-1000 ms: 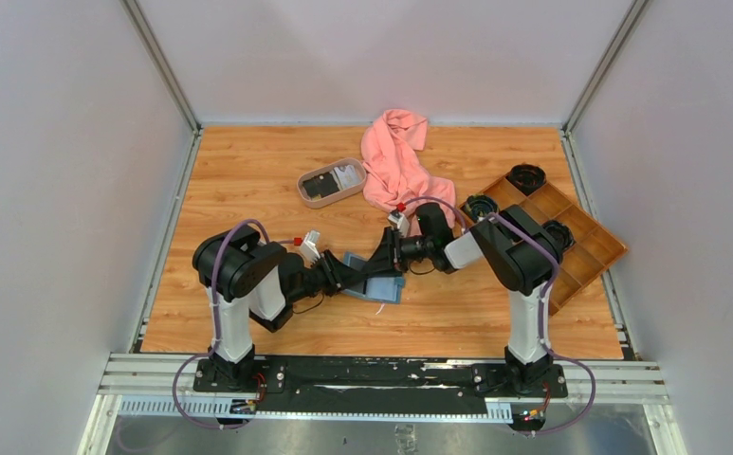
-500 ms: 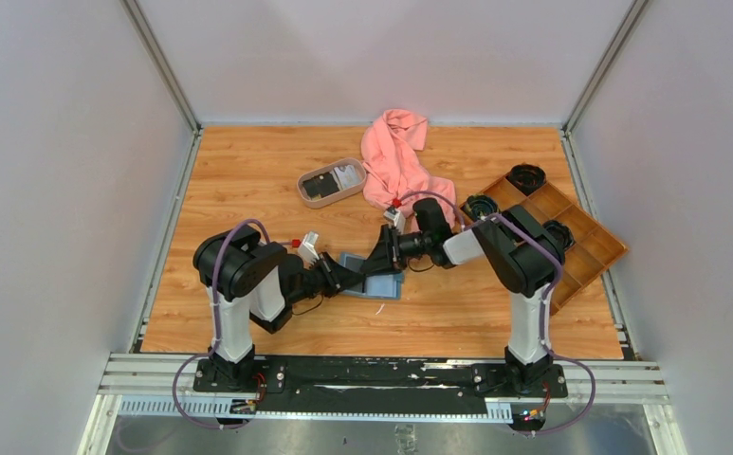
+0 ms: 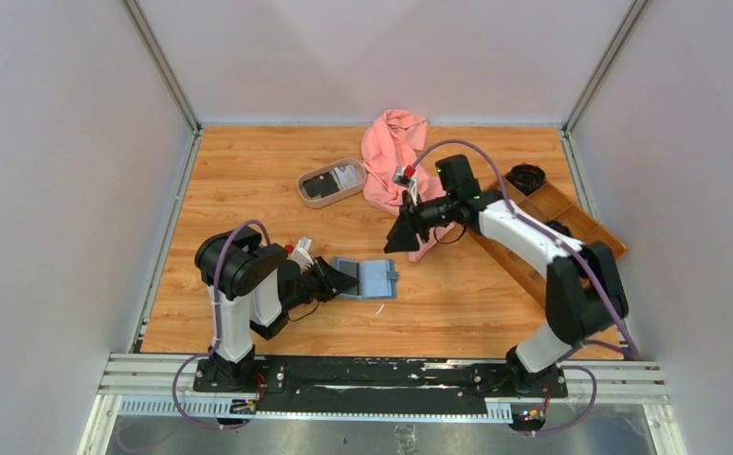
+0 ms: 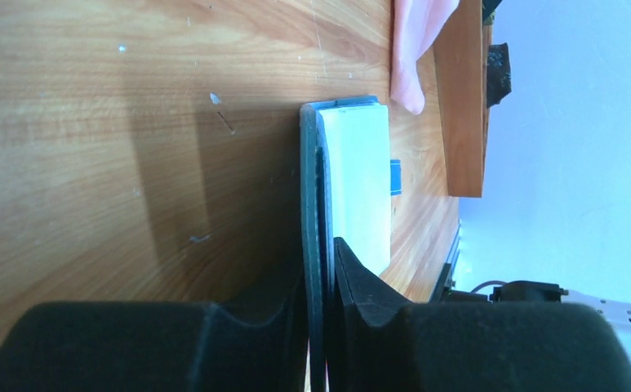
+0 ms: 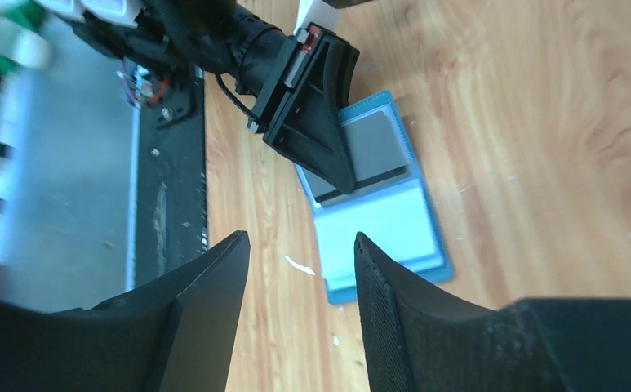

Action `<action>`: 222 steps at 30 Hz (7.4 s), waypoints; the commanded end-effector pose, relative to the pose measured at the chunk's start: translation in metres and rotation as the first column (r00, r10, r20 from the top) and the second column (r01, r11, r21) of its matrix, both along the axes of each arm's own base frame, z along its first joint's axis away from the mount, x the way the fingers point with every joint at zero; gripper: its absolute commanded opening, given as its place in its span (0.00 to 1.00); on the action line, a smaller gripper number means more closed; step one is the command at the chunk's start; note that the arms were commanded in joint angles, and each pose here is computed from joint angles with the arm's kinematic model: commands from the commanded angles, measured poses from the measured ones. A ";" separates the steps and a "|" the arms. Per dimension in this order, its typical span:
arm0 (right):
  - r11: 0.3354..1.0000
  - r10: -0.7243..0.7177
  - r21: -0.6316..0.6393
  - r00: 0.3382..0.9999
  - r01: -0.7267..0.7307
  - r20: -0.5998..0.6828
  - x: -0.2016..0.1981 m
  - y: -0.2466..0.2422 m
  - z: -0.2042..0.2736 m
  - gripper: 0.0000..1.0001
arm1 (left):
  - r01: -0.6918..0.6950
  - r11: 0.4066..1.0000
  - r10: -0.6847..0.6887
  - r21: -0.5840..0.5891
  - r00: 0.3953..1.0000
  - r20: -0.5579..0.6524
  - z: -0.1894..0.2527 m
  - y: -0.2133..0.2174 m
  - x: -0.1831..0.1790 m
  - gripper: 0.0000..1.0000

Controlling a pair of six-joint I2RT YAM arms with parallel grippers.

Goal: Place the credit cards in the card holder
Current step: Insert the credit card into the card holder, then pick up the credit card from the storage box, then insert the credit card into the card holder.

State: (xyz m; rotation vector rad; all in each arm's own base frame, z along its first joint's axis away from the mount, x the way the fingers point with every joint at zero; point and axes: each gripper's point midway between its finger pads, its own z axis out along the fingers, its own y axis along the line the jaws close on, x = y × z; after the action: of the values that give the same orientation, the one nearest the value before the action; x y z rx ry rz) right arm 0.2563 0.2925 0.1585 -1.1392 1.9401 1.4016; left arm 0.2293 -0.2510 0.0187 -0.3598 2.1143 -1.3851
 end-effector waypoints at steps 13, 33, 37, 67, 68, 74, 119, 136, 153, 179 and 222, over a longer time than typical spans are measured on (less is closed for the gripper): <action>0.999 0.044 -0.022 0.874 -0.038 0.485 -0.042 -0.070 0.046 0.72 | -0.102 0.969 0.098 0.225 0.995 0.028 -0.031 0.050 -0.024 0.46; 1.000 -0.003 -0.018 0.855 0.015 0.519 -0.039 -0.087 0.038 0.81 | -0.283 0.800 0.176 0.529 0.954 0.245 0.031 0.118 -0.016 0.59; 1.000 -0.008 -0.017 0.855 0.020 0.518 -0.038 -0.088 0.039 0.82 | -0.348 0.751 0.161 0.561 0.921 0.356 0.081 0.134 -0.012 0.80; 0.966 -0.096 -0.147 0.820 0.214 0.564 -0.008 -0.127 0.045 0.85 | -0.266 0.933 0.096 0.242 0.832 0.546 0.294 0.077 0.096 1.00; 0.966 -0.107 -0.139 0.826 0.218 0.553 -0.008 -0.129 0.044 0.85 | -0.263 0.936 0.105 0.233 0.843 0.528 0.295 0.075 0.110 1.00; 0.951 -0.199 -0.107 0.839 0.290 0.506 0.007 -0.144 0.034 0.85 | -0.252 0.879 0.104 0.406 0.930 0.351 0.241 0.074 0.196 0.97; 0.920 -0.249 -0.224 0.923 0.320 0.294 0.032 -0.149 -0.013 0.82 | -0.168 0.782 0.258 0.600 0.964 -0.066 0.025 0.062 0.317 0.43; 0.921 -0.248 -0.223 0.921 0.320 0.301 0.031 -0.150 -0.010 0.81 | -0.159 0.802 0.250 0.576 0.965 -0.082 0.025 0.056 0.317 0.13; 0.921 -0.249 -0.222 0.922 0.320 0.296 0.031 -0.150 -0.010 0.82 | -0.185 0.854 0.227 0.486 0.973 -0.029 0.061 0.060 0.315 0.00; 0.923 -0.242 -0.232 0.931 0.308 0.271 0.030 -0.149 -0.019 0.81 | -0.152 0.952 0.158 0.266 0.987 0.001 0.086 0.085 0.310 0.00; 0.971 -0.203 -0.091 0.963 0.222 0.175 0.011 -0.127 -0.002 0.81 | -0.039 0.997 0.024 0.073 0.978 0.206 0.176 0.075 0.233 0.00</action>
State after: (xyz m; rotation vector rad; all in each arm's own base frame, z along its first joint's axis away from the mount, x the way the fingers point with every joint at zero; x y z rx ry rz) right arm 0.2761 0.1584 0.1414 -1.0593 2.0106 0.9512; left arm 0.4864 -0.1614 0.1603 -0.3100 2.0570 -1.1663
